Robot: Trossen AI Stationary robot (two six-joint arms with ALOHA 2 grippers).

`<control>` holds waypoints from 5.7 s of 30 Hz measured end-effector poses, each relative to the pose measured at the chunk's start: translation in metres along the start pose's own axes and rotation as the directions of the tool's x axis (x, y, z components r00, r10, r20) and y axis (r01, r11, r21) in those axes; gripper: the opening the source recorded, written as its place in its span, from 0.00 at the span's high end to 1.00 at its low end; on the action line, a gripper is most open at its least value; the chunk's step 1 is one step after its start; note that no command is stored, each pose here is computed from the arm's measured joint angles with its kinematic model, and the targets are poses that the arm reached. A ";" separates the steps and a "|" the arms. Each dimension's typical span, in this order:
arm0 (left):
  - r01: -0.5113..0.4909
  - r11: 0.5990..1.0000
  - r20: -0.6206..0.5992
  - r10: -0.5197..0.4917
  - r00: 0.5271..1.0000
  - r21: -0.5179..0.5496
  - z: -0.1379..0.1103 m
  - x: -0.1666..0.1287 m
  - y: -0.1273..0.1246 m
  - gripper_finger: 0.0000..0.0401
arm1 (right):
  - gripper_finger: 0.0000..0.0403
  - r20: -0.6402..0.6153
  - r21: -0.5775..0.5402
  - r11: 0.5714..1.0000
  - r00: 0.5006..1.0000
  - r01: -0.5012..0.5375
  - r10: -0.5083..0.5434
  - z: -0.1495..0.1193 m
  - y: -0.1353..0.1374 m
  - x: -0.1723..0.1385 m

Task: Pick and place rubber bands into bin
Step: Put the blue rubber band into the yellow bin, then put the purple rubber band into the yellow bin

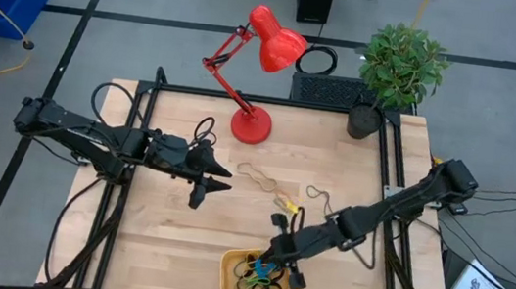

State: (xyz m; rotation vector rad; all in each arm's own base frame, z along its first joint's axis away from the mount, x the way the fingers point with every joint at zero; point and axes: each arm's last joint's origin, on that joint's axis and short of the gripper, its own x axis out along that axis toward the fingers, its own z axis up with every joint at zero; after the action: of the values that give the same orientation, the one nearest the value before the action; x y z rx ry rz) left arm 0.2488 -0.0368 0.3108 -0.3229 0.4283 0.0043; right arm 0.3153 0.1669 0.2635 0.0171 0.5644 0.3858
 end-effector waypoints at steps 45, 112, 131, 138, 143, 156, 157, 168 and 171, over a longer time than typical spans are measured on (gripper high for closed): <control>-0.003 1.000 -0.006 0.003 1.000 0.008 -0.001 0.000 0.000 0.56 | 0.53 -0.138 0.104 0.988 0.986 0.110 -0.095 -0.003 -0.029 -0.023; -0.002 0.985 -0.003 0.003 1.000 0.173 0.000 0.000 0.000 0.56 | 0.86 -0.735 0.456 0.435 0.604 0.777 -0.308 -0.199 -0.129 -0.079; -0.002 0.992 -0.003 0.003 1.000 0.128 0.000 0.000 0.000 0.56 | 1.00 -0.501 0.576 0.476 0.747 0.665 -0.437 -0.165 -0.122 -0.097; -0.002 0.992 -0.003 0.002 1.000 0.128 0.000 0.000 0.000 0.56 | 1.00 -0.167 0.648 0.605 0.861 0.464 -0.481 -0.129 -0.114 -0.115; -0.002 0.992 -0.003 0.002 1.000 0.126 0.000 0.000 0.000 0.56 | 1.00 0.225 0.572 0.778 0.863 0.258 -0.452 -0.091 -0.101 -0.126; 0.000 0.992 0.002 0.000 1.000 0.126 0.000 0.000 0.000 0.56 | 1.00 0.697 0.185 0.981 0.696 0.060 -0.174 -0.015 -0.056 -0.143; 0.000 0.992 0.001 0.000 1.000 0.126 0.000 0.000 0.000 0.56 | 1.00 0.669 0.158 0.985 0.727 0.066 -0.156 -0.010 -0.052 -0.141; 0.000 0.994 0.003 -0.001 1.000 0.111 0.000 0.000 0.000 0.56 | 1.00 0.222 0.059 0.995 0.971 0.075 -0.087 0.015 -0.017 -0.091; 0.000 0.995 0.004 -0.001 1.000 0.103 0.000 0.000 0.000 0.56 | 1.00 0.153 0.066 0.996 0.985 0.065 -0.074 0.006 -0.011 -0.069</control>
State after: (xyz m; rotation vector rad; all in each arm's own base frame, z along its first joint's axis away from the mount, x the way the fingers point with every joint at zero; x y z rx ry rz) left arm 0.2489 -0.0369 0.3112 -0.2209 0.4232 -0.0176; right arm 0.2685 0.1320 0.3029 0.0852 0.4215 0.2962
